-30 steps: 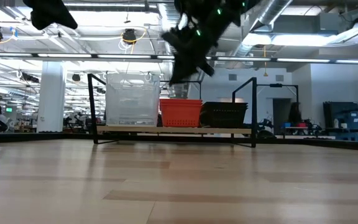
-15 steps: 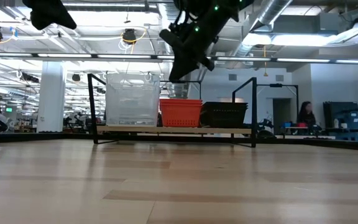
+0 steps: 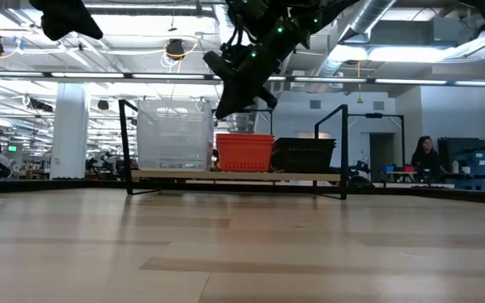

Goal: Stack baskets on shelf by color
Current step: Adjust the bins on the shelf, then return to Home Position

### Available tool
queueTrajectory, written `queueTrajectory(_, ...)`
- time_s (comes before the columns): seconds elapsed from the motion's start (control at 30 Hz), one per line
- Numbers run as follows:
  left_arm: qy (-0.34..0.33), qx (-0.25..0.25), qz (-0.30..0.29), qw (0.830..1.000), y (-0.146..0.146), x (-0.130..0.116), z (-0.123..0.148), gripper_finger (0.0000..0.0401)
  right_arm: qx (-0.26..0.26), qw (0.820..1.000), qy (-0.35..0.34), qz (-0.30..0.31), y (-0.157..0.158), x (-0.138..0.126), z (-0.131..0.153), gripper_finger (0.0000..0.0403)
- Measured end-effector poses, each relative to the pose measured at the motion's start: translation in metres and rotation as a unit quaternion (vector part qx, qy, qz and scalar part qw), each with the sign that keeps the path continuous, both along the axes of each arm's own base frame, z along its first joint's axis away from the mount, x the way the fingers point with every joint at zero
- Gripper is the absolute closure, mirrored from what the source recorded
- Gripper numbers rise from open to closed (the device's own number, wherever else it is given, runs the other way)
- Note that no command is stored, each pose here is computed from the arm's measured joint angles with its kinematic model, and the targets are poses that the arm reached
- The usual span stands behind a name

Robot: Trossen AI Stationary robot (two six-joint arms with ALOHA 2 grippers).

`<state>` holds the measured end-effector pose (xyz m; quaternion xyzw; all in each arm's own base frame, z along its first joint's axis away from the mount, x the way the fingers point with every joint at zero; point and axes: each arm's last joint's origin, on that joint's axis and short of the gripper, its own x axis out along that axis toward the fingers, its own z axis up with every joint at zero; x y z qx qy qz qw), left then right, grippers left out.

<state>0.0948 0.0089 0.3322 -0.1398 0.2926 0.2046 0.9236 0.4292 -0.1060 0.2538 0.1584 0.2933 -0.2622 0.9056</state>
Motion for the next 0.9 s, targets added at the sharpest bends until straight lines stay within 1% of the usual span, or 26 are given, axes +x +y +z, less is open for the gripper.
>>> queueTrajectory(0.17, 0.002, 0.000, 0.000, 1.000, 0.000, 0.000, 0.000, 0.0401, -0.006, 1.000, -0.023, -0.002, -0.002, 0.002, 0.012, 0.0403)
queueTrajectory(0.3, 0.003, 0.000, 0.000, 1.000, 0.000, 0.000, 0.000, 0.0401, -0.004, 1.000, -0.011, 0.003, 0.002, -0.001, 0.013, 0.0403)
queueTrajectory(0.33, 0.003, 0.000, -0.002, 1.000, 0.000, 0.000, 0.000, 0.0401, 0.000, 1.000, -0.004, 0.009, 0.006, -0.005, 0.017, 0.0403)
queueTrajectory(0.4, 0.005, 0.005, -0.007, 1.000, 0.000, 0.000, 0.000, 0.0401, -0.004, 0.999, -0.023, 0.022, 0.019, -0.011, 0.036, 0.0403)
queueTrajectory(0.47, 0.008, 0.010, -0.017, 1.000, 0.000, 0.000, 0.000, 0.0401, -0.011, 0.999, -0.030, 0.042, 0.036, -0.024, 0.060, 0.0403)
queueTrajectory(0.53, 0.011, 0.014, -0.032, 0.999, -0.001, 0.000, -0.001, 0.0401, -0.032, 0.997, -0.046, 0.049, 0.054, -0.038, 0.083, 0.0403)
queueTrajectory(0.6, 0.011, 0.014, -0.044, 0.999, -0.003, 0.001, -0.001, 0.0401, -0.060, 0.997, -0.034, 0.040, 0.074, -0.059, 0.103, 0.0403)
queueTrajectory(0.67, 0.001, 0.013, -0.058, 0.998, -0.006, 0.003, -0.008, 0.0401, -0.091, 0.995, -0.035, 0.018, 0.095, -0.081, 0.123, 0.0403)
queueTrajectory(0.73, -0.017, 0.009, -0.079, 0.997, -0.011, 0.009, -0.023, 0.0401, -0.108, 0.994, -0.032, -0.008, 0.115, -0.106, 0.137, 0.0403)
queueTrajectory(0.8, -0.049, -0.006, -0.105, 0.993, -0.016, 0.015, -0.040, 0.0401, -0.113, 0.992, -0.039, -0.029, 0.136, -0.129, 0.145, 0.0403)
queueTrajectory(0.9, -0.085, -0.040, -0.144, 0.985, -0.026, 0.026, -0.072, 0.0401, -0.111, 0.991, -0.067, -0.032, 0.166, -0.153, 0.147, 0.0403)
